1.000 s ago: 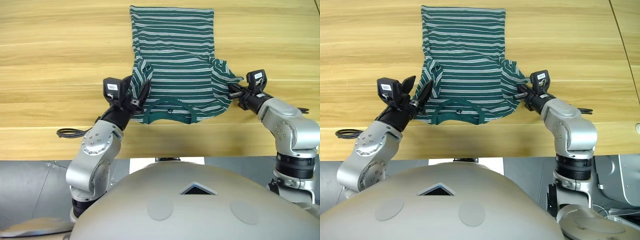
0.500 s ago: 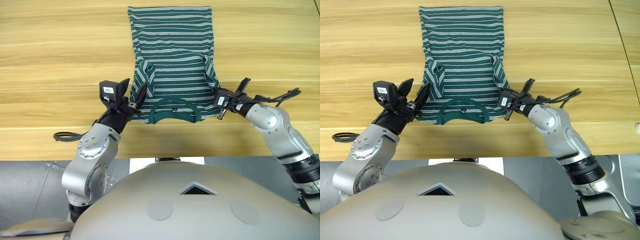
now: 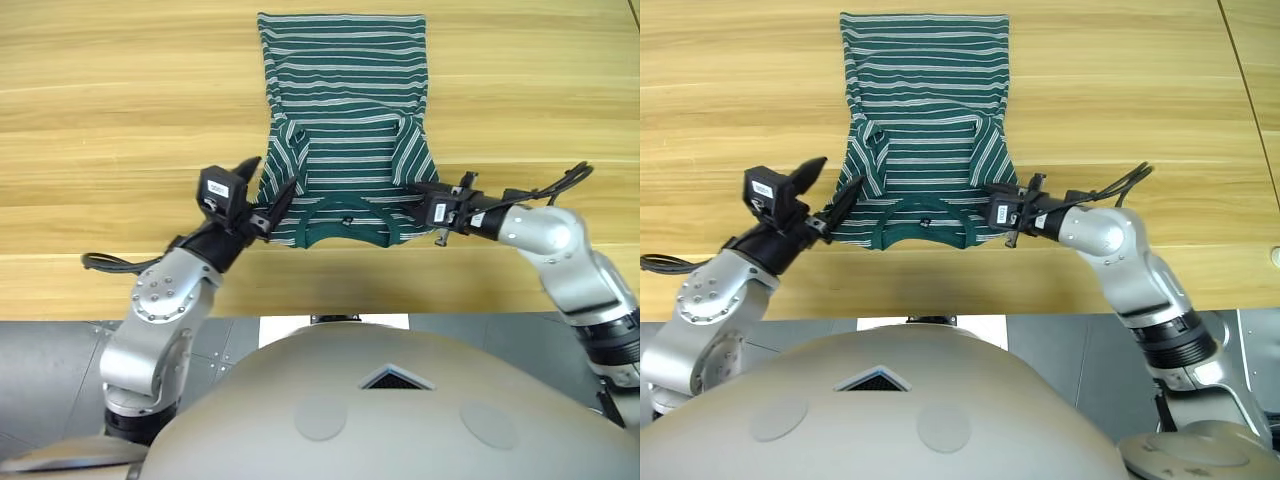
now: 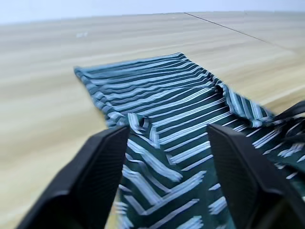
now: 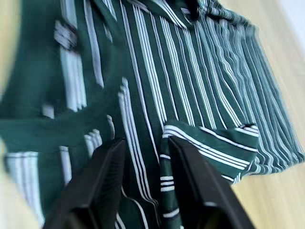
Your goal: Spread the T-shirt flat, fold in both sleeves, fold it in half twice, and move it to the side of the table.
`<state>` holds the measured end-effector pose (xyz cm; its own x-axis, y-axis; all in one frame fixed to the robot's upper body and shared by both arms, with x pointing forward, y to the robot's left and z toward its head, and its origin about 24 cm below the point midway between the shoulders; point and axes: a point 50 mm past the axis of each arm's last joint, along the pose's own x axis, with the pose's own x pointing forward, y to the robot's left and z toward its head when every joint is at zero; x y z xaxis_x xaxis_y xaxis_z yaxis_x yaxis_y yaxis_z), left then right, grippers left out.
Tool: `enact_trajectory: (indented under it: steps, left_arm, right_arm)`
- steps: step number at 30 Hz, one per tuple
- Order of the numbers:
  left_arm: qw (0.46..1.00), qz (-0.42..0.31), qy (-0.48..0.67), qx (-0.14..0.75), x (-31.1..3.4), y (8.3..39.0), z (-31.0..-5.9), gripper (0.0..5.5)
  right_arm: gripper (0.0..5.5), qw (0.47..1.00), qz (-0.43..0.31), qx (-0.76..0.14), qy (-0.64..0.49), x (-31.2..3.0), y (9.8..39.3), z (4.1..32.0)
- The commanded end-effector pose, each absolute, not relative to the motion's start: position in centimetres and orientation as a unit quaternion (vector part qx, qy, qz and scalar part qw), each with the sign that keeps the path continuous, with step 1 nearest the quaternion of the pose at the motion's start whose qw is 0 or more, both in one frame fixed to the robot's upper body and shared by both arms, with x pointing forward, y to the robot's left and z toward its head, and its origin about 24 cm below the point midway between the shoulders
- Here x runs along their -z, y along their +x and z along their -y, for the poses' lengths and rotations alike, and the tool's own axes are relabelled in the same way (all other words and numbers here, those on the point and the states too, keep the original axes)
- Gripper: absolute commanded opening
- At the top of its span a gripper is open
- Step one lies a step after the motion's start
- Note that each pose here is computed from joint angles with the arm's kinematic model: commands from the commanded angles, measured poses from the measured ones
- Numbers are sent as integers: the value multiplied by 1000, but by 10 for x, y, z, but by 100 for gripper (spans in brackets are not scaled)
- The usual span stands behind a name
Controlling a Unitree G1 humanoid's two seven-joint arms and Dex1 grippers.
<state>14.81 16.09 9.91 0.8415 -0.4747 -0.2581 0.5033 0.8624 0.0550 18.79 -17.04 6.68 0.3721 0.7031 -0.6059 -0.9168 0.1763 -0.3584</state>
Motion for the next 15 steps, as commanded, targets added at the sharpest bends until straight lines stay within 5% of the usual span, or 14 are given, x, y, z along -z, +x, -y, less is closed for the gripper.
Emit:
enact_trajectory:
  steps: [1,6,11,15]
  left_arm:
    - [920,-121,185,323,-98,152,-188,367]
    - [831,-139,313,438,-99,150,-213,449]
    - [740,-167,400,514,-89,151,-210,536]
    - [696,-178,441,538,-76,153,-206,540]
  right_arm:
    - [252,737,-175,-568,-321,-85,190,180]
    - [344,706,-192,-593,-337,-89,185,191]
    - [442,687,-204,-594,-366,-79,184,196]
    - [487,678,-210,-578,-403,-65,193,200]
